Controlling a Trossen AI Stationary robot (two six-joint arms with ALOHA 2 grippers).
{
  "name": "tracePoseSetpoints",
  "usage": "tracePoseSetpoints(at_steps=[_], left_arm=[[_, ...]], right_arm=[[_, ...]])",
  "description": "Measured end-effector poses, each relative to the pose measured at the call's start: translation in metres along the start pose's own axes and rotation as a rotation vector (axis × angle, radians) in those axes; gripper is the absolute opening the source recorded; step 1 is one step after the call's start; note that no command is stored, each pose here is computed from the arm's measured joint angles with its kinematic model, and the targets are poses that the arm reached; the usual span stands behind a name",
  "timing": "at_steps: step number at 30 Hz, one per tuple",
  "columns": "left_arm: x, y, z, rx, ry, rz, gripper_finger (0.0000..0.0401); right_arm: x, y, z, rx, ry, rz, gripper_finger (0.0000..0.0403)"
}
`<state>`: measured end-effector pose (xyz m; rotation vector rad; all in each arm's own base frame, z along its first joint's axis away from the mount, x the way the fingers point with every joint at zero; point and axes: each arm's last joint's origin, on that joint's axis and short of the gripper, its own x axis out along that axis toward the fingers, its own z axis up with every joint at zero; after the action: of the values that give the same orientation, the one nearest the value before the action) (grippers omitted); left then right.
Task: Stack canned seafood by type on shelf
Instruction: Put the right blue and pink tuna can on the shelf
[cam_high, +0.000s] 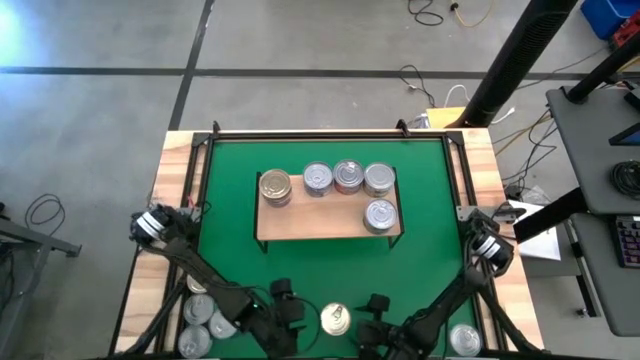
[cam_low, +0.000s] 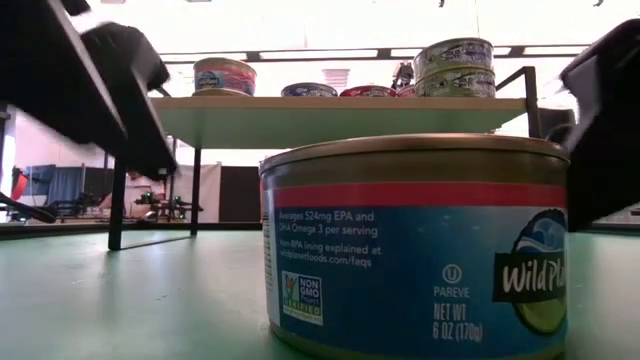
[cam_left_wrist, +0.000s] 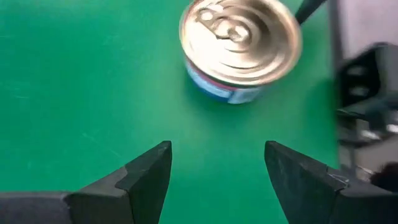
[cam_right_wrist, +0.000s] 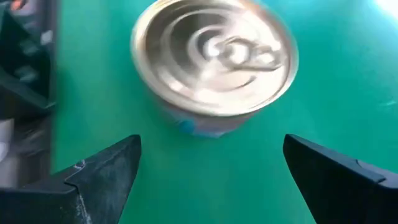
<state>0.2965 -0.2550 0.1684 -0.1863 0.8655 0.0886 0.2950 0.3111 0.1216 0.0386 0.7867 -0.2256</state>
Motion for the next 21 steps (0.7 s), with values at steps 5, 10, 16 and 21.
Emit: tracePoseSetpoints(at_steps=[5,10,16,21], left_arm=[[0.032,-0.006,0.001,0.009,0.014,0.081,0.0243],[0.058,-0.018,0.014,0.156,0.036,0.112,0.0243],[0.082,-0.032,0.033,0.253,0.104,0.109,0.0238],[0.091,-0.044,0.050,0.324,0.133,0.120,0.0227]], right_arm=[[0.005,-0.005,-0.005,-0.008,-0.048,-0.038,0.0384],[0.014,-0.008,-0.010,-0.031,-0.090,0.003,0.0384],[0.021,-0.013,-0.014,0.002,-0.119,0.027,0.0384],[0.023,-0.011,-0.011,-0.029,-0.141,0.065,0.0384]])
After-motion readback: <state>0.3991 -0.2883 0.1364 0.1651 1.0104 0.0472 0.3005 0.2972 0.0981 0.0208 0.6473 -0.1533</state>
